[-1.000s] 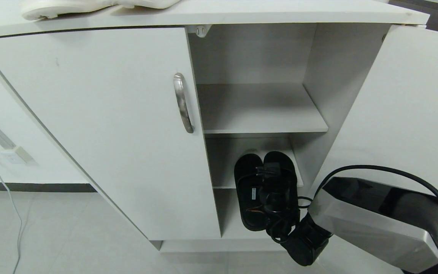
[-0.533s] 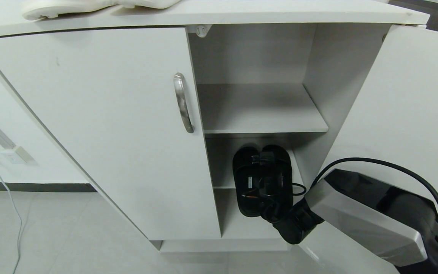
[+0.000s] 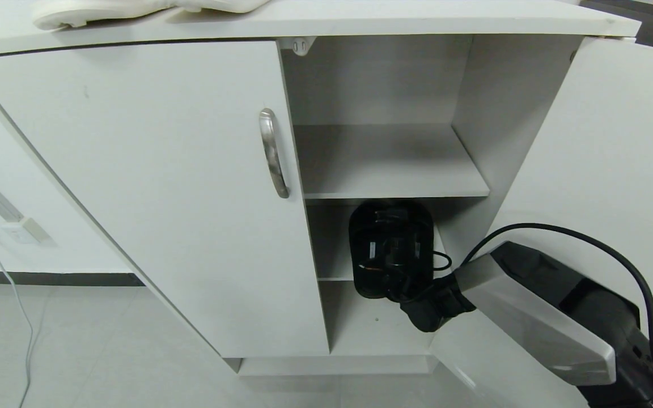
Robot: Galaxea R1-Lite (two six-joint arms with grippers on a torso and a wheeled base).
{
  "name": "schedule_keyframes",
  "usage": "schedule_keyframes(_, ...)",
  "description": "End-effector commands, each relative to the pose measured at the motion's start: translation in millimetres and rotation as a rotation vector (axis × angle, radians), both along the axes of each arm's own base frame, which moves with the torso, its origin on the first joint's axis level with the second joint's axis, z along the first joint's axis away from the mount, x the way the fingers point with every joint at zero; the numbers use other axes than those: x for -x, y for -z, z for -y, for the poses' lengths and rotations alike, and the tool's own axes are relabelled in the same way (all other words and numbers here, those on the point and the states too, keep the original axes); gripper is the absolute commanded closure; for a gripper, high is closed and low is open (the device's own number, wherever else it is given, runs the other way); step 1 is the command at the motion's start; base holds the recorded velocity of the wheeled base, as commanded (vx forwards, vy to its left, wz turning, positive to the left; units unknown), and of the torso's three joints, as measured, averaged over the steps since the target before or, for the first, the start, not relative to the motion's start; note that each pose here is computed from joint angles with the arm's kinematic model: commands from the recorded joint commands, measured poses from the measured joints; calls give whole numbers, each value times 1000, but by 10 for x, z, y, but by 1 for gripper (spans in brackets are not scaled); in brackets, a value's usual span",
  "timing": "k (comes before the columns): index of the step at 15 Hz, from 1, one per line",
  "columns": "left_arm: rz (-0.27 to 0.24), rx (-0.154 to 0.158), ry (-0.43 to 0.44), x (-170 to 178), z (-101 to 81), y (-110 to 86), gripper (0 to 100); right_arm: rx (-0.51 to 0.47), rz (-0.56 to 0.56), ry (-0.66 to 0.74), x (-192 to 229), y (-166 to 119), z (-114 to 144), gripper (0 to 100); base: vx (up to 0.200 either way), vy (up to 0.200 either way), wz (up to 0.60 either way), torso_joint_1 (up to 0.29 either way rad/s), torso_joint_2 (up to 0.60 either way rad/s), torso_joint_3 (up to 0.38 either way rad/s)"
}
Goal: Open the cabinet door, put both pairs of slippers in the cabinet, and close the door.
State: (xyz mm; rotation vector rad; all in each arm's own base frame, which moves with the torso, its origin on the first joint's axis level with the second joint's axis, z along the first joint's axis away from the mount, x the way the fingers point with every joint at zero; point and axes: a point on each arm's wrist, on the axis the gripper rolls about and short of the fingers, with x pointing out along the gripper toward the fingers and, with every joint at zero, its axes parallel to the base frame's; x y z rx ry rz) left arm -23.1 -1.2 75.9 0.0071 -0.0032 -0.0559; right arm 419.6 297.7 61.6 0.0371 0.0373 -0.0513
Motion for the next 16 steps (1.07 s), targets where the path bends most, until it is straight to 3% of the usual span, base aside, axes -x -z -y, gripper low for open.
schedule_keyframes(1, 0, 1, -1, -1, 0, -1, 100, -8, 6, 7, -85, -3, -18, 100, 0, 0, 0, 0, 0, 0)
schedule_keyframes(9, 0, 1, -1, -1, 0, -1, 100, -6, -2, 10, -220, 146, -39, 100, 0, 0, 0, 0, 0, 0)
schedule_keyframes(10, 0, 1, -1, -1, 0, -1, 100, -5, -3, 6, -219, 150, -39, 0, 0, 0, 0, 0, 0, 0)
schedule_keyframes(16, -1, 1, -1, -1, 0, 0, 100, -2, -9, -13, -104, 157, 1, 0, 0, 0, 0, 0, 0, 0)
